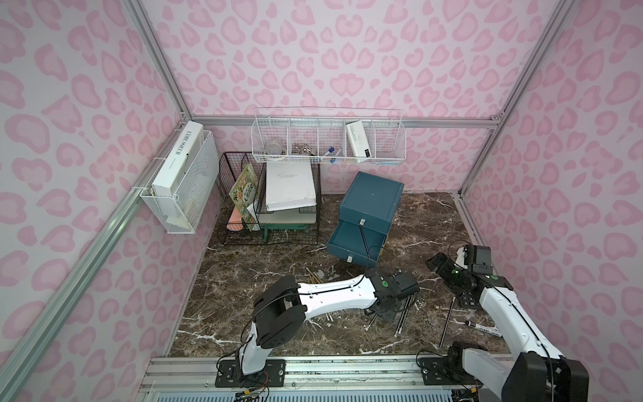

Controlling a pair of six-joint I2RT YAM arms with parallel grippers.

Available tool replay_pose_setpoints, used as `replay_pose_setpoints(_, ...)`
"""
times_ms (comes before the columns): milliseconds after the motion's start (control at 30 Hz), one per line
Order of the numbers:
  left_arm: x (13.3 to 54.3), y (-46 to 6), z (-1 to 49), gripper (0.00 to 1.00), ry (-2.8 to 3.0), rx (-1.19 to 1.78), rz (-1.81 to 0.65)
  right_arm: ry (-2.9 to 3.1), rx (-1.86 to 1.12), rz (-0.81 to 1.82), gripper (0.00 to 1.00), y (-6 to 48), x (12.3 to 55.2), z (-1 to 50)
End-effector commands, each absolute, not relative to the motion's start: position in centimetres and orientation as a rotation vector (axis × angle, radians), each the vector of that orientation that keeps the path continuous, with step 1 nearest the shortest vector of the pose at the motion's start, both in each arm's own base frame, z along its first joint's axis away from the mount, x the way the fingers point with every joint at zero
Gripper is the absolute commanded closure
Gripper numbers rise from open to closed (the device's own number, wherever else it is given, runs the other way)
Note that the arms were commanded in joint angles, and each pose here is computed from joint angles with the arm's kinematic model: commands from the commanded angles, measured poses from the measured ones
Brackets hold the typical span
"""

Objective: Please place the pencils in the drawer according to their color
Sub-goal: Pick up the pencil from the center of the board.

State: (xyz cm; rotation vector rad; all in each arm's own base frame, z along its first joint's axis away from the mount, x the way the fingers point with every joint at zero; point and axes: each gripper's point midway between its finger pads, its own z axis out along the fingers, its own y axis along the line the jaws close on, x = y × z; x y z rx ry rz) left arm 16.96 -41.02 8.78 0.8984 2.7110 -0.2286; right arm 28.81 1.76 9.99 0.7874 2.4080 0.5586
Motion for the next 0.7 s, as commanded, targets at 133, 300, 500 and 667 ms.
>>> replay_pose_setpoints(133, 16.1, -40.3, 13.2, 1.0, 2.669, 0.908, -0.32, 2.396, 0.768, 0.584, 0.0, 2.0, 29.4, 10.0)
replay_pose_setpoints(300, 16.7, -40.3, 16.8, 1.0, 2.623, 0.846, -0.393, 2.395, 0.767, 0.588, 0.0, 2.0, 29.6, 10.1)
replay_pose_setpoints(500, 19.0, -40.3, 21.1, 1.0, 2.587, 0.652, -0.531, 2.388, 0.775, 0.596, 0.0, 2.1, 29.5, 10.2)
replay_pose_setpoints(667, 22.4, -40.1, 25.1, 1.0, 2.47, 0.468, -0.655, 2.376, 0.785, 0.607, 0.0, 2.1, 29.5, 10.4)
